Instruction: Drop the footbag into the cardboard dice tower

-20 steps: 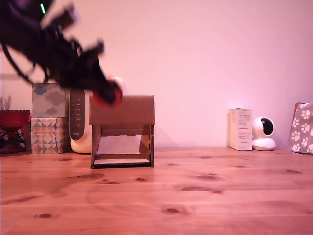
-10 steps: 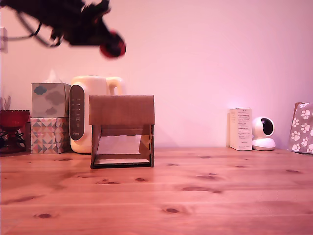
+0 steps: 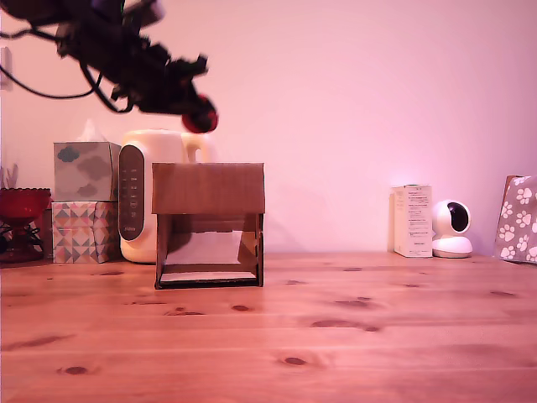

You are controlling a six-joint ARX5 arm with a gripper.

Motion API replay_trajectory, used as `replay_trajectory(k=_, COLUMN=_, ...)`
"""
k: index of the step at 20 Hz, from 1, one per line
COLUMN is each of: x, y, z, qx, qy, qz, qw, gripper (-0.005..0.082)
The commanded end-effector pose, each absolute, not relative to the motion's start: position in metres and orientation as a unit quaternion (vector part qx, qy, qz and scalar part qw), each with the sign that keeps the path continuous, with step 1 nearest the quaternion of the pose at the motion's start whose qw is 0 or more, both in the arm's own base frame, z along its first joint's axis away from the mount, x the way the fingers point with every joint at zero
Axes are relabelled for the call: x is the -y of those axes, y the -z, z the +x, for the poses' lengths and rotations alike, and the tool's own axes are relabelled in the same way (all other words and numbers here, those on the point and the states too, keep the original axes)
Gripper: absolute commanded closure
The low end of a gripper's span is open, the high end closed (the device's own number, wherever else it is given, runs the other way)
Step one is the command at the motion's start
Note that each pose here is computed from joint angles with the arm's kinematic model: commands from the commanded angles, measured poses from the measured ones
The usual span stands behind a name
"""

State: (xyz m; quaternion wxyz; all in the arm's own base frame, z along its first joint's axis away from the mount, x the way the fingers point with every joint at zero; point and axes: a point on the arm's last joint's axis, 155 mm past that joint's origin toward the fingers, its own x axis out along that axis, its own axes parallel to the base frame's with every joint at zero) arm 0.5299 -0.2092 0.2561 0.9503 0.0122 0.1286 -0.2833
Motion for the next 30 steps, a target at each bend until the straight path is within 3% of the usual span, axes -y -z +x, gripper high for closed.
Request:
replay_trajectory(k=1, x=0.209, y=-0.261, z=0.536, qx=-0.12, qy=0.283, qz=0.016, qw=0.952, gripper=0.0682)
replay_trajectory(k=5, x=0.205, y=-0.262, z=0.538, qx=-0.117, qy=0.279, qz=0.016, qw=0.953, gripper=0.0671)
replay_trajectory(k=6, x=0.205, y=-0.263, z=0.538, qx=-0.116, qy=0.279, qz=0.016, qw=0.953, gripper=0.0616)
replay_trajectory(k=9, x=0.205, y=-0.262, z=0.538, qx=-0.113, qy=0.28, qz=0.028, qw=0.953, gripper=0.0079)
replay_trajectory(k=10, x=0.205, y=-0.262, z=0.538, qx=-0.113, qy=0.28, qz=0.028, qw=0.953, gripper=0.0009)
replay_trajectory(k=14, x=0.203, y=-0.264, z=0.531, qx=-0.13, qy=0.28, qz=0.027, qw=0.951, gripper=0.001)
replay_trajectory(k=16, x=0.201, y=-0.261, z=0.52, qx=-0.154, qy=0.282, qz=0.027, qw=0.947, gripper=0.0097)
replay_trajectory(k=17, x=0.199, y=-0.261, z=0.514, qx=-0.167, qy=0.282, qz=0.026, qw=0.944, gripper=0.0215)
replay_trajectory(k=20, x=0.195, y=-0.262, z=0.493, qx=-0.201, qy=0.285, qz=0.025, qw=0.937, gripper=0.0814)
replay_trajectory(k=21, x=0.193, y=-0.265, z=0.488, qx=-0.205, qy=0.285, qz=0.024, qw=0.936, gripper=0.0762)
replay_trajectory(k=26, x=0.188, y=-0.269, z=0.463, qx=-0.237, qy=0.287, qz=0.023, qw=0.928, gripper=0.0793)
replay_trajectory(k=30, x=0.192, y=-0.256, z=0.449, qx=-0.25, qy=0.306, qz=0.017, qw=0.918, gripper=0.0793)
